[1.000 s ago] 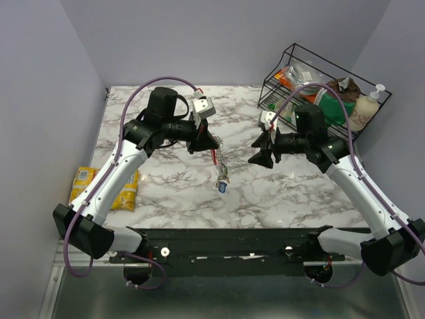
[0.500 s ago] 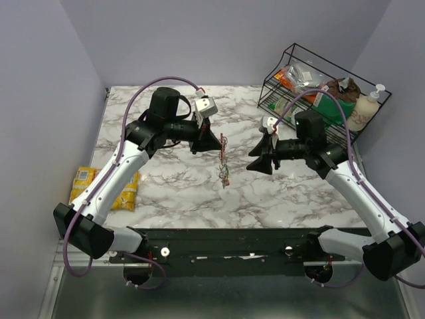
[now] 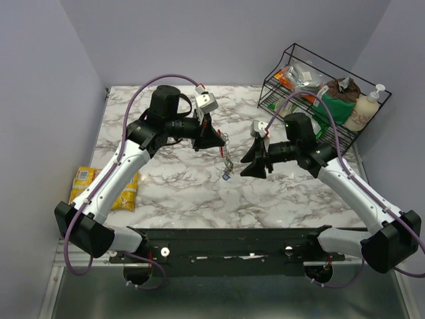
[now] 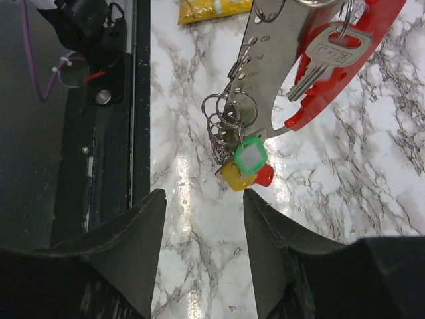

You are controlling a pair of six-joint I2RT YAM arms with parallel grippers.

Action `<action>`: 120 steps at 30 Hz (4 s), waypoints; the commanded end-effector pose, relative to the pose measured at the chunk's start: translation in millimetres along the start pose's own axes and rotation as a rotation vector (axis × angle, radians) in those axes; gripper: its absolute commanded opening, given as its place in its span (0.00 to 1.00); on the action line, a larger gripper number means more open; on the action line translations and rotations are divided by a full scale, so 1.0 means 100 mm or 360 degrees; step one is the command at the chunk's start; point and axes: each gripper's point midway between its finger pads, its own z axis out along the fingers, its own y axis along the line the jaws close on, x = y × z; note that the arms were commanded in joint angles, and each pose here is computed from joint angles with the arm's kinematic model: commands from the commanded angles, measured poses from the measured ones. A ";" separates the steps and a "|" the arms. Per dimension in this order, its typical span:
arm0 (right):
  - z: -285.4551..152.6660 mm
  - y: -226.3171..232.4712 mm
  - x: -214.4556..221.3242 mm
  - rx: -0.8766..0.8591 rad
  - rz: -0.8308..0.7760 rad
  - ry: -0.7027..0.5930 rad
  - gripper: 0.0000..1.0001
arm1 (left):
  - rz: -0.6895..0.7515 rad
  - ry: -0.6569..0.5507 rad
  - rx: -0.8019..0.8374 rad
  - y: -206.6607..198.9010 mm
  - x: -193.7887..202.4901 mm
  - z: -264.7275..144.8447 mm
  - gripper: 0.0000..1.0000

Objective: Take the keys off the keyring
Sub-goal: Remove the key from the keyring.

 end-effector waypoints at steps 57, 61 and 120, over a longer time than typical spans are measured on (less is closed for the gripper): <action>0.30 -0.39 0.33 0.0197 0.0072 0.0088 0.47 | -0.0126 -0.0201 0.0086 -0.18 -0.08 0.02 0.00; 0.33 -0.43 0.48 0.0204 0.0072 0.0138 0.47 | -0.0116 -0.0216 0.0095 -0.22 -0.13 0.00 0.00; 0.42 -0.35 0.31 0.0276 -0.0179 0.0168 0.49 | -0.0418 -0.0186 -0.0079 0.17 0.09 0.18 0.00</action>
